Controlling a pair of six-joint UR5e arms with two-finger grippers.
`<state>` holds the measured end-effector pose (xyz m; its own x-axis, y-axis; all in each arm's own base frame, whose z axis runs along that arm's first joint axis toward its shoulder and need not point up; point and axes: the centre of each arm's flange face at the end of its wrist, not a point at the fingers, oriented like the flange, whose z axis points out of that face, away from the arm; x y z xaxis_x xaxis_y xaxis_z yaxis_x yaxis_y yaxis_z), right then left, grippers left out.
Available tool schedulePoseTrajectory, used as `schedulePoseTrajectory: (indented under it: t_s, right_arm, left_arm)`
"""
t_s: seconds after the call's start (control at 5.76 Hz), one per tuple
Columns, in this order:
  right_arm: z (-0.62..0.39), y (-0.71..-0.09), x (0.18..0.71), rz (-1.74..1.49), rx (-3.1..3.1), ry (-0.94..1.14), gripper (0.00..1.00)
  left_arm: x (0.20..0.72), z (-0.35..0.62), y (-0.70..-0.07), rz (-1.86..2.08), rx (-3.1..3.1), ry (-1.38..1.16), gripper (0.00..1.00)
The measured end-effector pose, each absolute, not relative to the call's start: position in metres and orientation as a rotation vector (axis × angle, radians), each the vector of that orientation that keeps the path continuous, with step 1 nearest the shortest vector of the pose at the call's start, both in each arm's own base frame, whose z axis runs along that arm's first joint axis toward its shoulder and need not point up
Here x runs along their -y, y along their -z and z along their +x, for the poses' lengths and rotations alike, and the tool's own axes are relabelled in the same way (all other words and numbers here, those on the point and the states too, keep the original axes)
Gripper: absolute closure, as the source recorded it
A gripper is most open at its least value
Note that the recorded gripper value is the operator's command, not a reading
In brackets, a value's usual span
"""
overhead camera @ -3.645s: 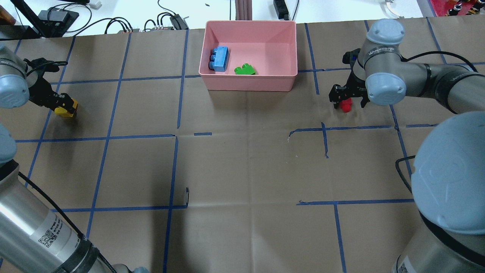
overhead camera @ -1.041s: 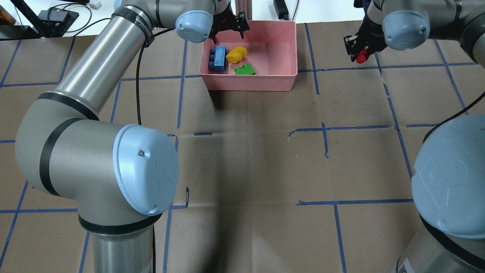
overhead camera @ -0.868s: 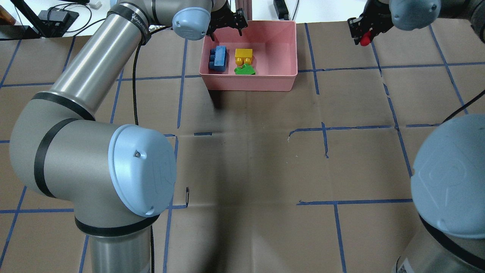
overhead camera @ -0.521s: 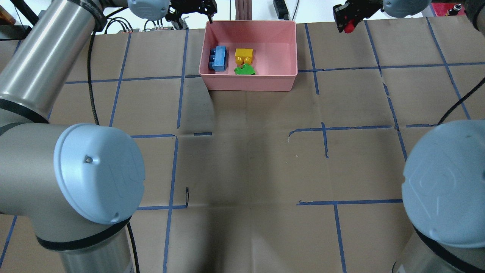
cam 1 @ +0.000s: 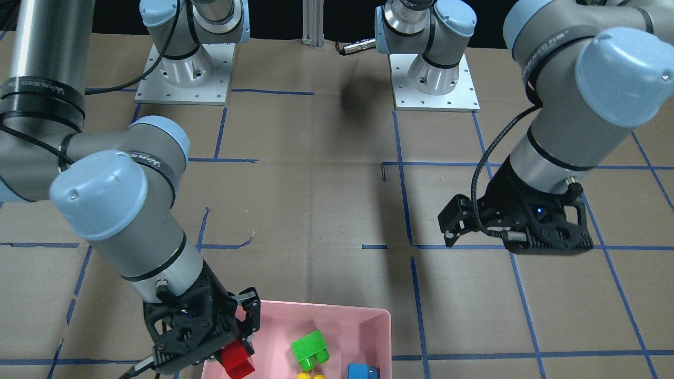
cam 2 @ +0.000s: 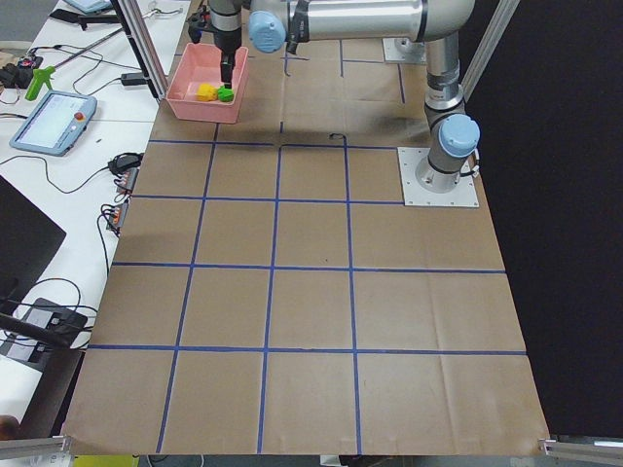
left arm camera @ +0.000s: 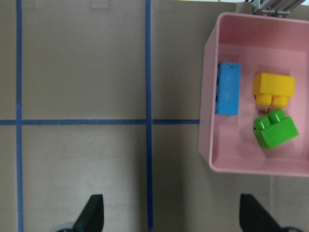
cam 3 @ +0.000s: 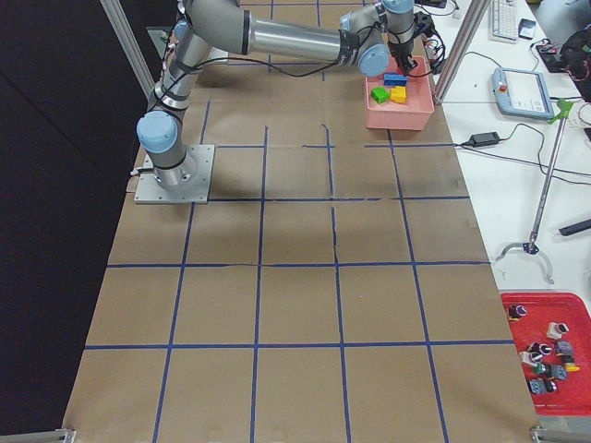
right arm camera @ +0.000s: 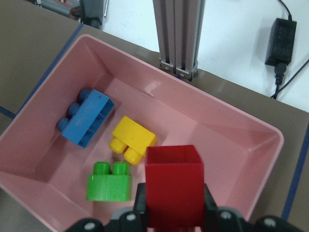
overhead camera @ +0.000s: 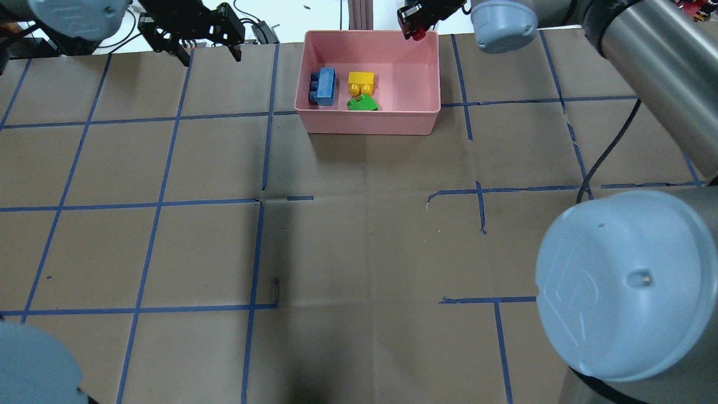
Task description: Put all blocks into box
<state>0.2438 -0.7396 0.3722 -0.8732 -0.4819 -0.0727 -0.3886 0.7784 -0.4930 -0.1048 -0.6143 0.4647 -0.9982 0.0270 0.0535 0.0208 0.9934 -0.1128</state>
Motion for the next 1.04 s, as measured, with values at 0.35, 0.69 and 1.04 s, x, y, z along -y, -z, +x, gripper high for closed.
schedulePoseTrajectory:
  t_s: [0.35, 0.69, 1.04]
  right_arm:
    - [0.260, -0.360, 0.746, -0.719, -2.735, 0.817, 0.00]
    - [0.261, -0.355, 0.747, -0.728, -2.731, 0.839, 0.00]
    - [0.255, -0.361, 0.746, -0.725, -2.755, 0.835, 0.00]
  left_arm:
    - [0.531, -0.099, -0.485, -0.090, 3.089, -0.129, 0.01]
    - [0.504, -0.099, -0.482, -0.064, 3.145, -0.083, 0.01]
    - [0.502, -0.102, -0.479, -0.038, 3.170, -0.071, 0.01]
